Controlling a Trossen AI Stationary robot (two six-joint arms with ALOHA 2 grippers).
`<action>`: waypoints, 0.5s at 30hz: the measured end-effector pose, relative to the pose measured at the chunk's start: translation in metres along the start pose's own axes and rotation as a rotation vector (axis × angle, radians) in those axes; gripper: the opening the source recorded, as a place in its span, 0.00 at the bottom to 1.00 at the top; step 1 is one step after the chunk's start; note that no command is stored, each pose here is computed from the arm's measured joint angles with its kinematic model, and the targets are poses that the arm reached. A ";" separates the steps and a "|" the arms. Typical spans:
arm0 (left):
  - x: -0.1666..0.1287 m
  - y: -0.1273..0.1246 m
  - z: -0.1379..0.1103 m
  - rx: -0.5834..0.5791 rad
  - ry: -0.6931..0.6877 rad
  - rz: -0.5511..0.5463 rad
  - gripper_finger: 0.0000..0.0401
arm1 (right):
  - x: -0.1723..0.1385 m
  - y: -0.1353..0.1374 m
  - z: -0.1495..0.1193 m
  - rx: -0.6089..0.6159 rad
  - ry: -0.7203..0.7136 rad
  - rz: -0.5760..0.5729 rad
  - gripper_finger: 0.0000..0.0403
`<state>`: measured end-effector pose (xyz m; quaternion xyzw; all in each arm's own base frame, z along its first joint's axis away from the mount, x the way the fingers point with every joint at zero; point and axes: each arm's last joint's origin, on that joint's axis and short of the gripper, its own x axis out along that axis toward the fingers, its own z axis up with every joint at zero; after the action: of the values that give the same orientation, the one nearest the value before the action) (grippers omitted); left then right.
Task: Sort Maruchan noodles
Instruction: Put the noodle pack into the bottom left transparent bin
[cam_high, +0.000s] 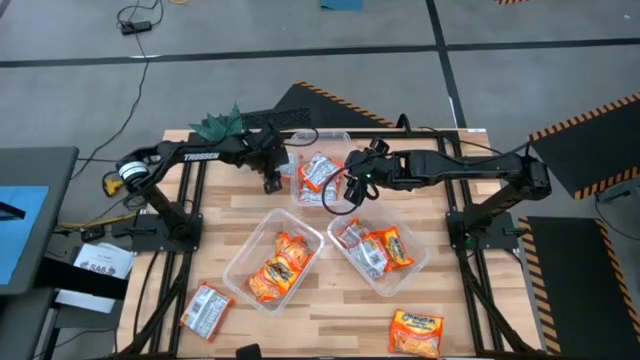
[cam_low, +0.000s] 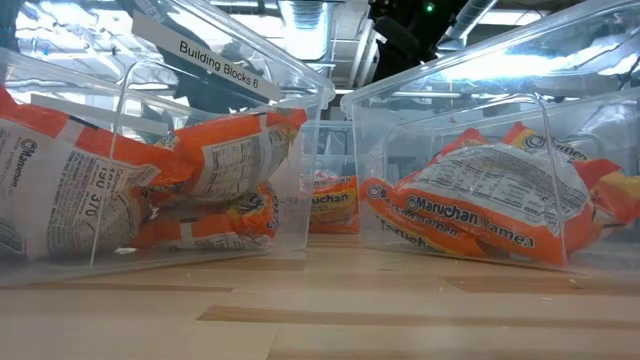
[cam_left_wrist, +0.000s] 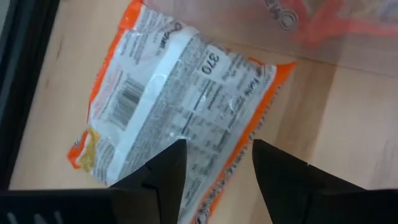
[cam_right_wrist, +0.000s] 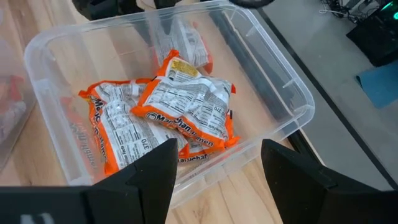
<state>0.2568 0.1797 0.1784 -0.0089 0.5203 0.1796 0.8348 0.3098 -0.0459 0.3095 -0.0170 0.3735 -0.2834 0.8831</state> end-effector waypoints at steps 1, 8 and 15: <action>0.002 0.000 0.000 0.002 0.002 0.000 0.43 | 0.000 0.000 0.000 0.000 0.000 0.000 0.63; 0.002 -0.001 -0.003 0.000 0.036 0.033 0.43 | 0.000 0.000 0.000 0.000 0.000 0.000 0.63; 0.002 0.000 -0.003 0.008 0.058 0.082 0.43 | -0.001 0.002 0.000 0.003 -0.001 0.004 0.63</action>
<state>0.2546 0.1799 0.1751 0.0104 0.5451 0.2111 0.8113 0.3101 -0.0441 0.3095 -0.0150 0.3726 -0.2823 0.8839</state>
